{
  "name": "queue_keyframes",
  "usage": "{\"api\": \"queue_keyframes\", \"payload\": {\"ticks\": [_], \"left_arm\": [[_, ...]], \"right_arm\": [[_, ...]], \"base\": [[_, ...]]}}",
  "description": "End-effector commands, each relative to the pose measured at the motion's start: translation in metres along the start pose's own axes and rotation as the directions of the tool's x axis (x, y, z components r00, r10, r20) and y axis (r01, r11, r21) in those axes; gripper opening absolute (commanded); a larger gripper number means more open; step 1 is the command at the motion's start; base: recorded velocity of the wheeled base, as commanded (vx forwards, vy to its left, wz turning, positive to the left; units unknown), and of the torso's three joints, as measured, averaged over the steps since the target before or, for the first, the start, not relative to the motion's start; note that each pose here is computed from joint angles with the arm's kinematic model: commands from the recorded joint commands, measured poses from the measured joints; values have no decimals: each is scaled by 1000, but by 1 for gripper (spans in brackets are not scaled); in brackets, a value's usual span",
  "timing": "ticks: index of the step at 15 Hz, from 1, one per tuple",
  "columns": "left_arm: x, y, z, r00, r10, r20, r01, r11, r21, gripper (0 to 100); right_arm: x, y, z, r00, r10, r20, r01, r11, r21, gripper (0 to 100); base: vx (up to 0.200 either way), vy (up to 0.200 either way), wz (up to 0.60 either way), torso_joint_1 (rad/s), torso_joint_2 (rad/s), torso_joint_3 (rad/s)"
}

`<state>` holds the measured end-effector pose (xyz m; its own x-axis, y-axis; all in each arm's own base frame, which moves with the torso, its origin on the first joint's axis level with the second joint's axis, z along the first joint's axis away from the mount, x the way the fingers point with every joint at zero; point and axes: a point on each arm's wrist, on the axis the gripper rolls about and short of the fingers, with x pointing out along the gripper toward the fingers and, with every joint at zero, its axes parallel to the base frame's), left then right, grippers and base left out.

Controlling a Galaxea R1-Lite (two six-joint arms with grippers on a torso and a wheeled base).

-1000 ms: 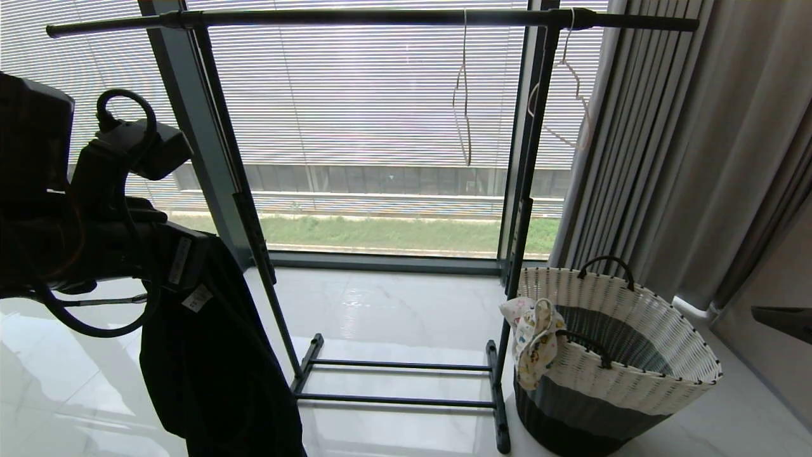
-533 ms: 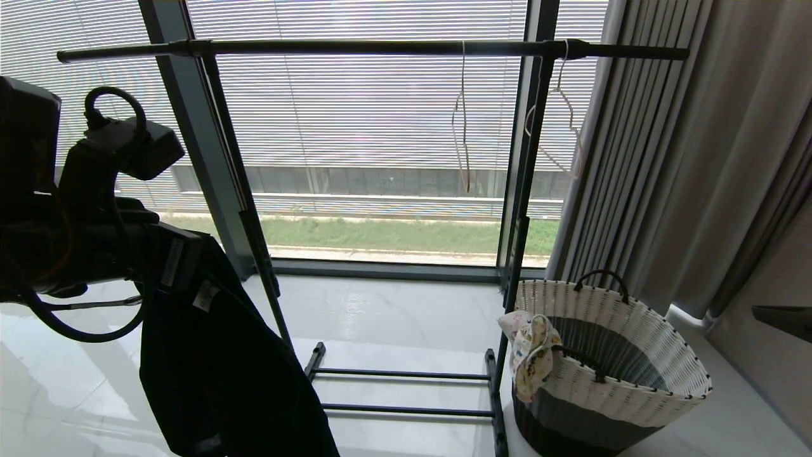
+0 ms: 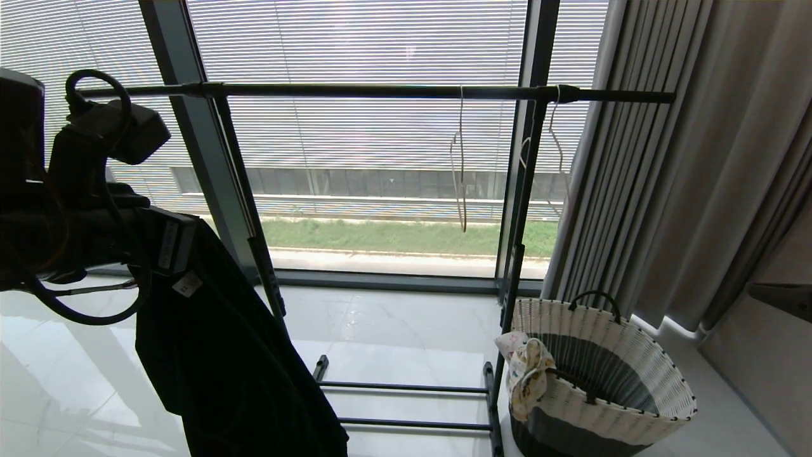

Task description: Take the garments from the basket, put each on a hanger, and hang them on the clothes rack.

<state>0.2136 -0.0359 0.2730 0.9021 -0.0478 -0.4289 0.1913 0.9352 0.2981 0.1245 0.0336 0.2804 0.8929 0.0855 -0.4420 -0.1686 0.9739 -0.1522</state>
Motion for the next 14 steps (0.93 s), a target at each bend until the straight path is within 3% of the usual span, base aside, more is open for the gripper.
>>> {"api": "queue_keyframes", "payload": {"ticks": [1, 7, 13, 14], "left_arm": [[1, 1, -1, 1000, 8, -6, -8, 1000, -2, 0], [-4, 1, -1, 1000, 17, 3, -17, 1000, -2, 0], [-5, 2, -3, 999, 40, -7, -40, 999, -4, 0], [-4, 1, -5, 999, 38, -13, -38, 999, -2, 0]], "right_arm": [[11, 2, 3, 1000, 0, -10, 1, 1000, 20, 100], [21, 3, 8, 999, -3, 43, 2, 1000, 31, 100], [24, 4, 9, 996, -9, 89, 6, 999, 35, 100], [24, 4, 9, 996, -9, 88, 6, 999, 35, 100]], "base": [[0, 0, 0, 217, -496, -276], [0, 0, 0, 206, -452, -251], [0, 200, 0, 30, -46, -29], [0, 0, 0, 0, 0, 0]]}}
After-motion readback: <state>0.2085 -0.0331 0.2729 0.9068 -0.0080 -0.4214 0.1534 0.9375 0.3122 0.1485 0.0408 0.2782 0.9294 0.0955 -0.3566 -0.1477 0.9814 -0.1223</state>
